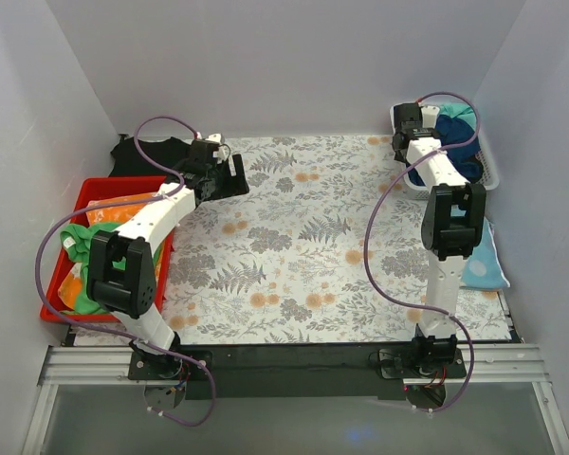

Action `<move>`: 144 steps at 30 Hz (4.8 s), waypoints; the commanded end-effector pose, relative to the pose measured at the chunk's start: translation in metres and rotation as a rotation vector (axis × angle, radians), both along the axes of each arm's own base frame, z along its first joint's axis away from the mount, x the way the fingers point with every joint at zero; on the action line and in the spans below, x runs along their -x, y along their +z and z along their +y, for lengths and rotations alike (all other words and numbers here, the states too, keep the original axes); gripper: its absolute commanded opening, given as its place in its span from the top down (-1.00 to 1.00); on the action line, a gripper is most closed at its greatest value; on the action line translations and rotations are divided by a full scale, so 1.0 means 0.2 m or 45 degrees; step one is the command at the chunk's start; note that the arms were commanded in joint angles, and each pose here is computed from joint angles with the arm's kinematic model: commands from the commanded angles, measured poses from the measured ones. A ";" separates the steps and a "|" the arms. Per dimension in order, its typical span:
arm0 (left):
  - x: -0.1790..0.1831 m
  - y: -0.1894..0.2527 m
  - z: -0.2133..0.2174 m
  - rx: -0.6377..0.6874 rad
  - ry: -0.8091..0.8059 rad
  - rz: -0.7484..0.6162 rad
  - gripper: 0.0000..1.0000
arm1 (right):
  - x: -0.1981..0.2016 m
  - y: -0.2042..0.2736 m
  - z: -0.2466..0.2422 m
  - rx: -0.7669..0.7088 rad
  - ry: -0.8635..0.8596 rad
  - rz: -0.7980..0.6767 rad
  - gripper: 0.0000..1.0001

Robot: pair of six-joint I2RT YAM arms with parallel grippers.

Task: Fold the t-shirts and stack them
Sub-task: Grab crumpled tshirt from bin with the right arm, then move the tshirt to the center of the board, then flatten out the tshirt

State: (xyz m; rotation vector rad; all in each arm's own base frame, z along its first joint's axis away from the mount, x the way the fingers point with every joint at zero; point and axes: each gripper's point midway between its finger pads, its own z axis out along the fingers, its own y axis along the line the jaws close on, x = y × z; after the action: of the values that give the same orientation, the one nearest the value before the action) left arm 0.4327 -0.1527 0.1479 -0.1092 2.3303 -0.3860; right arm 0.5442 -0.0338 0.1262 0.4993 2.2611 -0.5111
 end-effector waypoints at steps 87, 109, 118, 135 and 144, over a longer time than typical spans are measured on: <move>0.32 -0.07 -0.22 0.057 -0.130 0.130 -0.33 | 1.14 -0.31 1.10 -0.201 0.791 0.435 0.97; 0.85 -0.15 -0.73 0.215 -0.486 0.315 -0.21 | 0.82 -0.46 1.15 -0.392 0.733 0.479 0.68; 0.81 -0.25 -0.71 0.150 -0.372 0.333 -0.16 | 0.79 -0.47 1.18 -0.432 0.743 0.474 0.71; 0.75 -0.41 -0.63 0.003 -0.232 0.384 0.11 | 0.76 -0.46 1.18 -0.432 0.745 0.463 0.72; 0.70 -0.30 -0.69 0.049 -0.250 0.325 0.27 | 0.78 -0.46 1.16 -0.416 0.744 0.470 0.73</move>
State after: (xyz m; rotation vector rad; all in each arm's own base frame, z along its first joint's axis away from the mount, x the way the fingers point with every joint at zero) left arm 0.2817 -0.2835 0.0681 0.0564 2.6562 -0.5228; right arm 0.3773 0.1934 0.0252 -0.1433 2.7445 0.0528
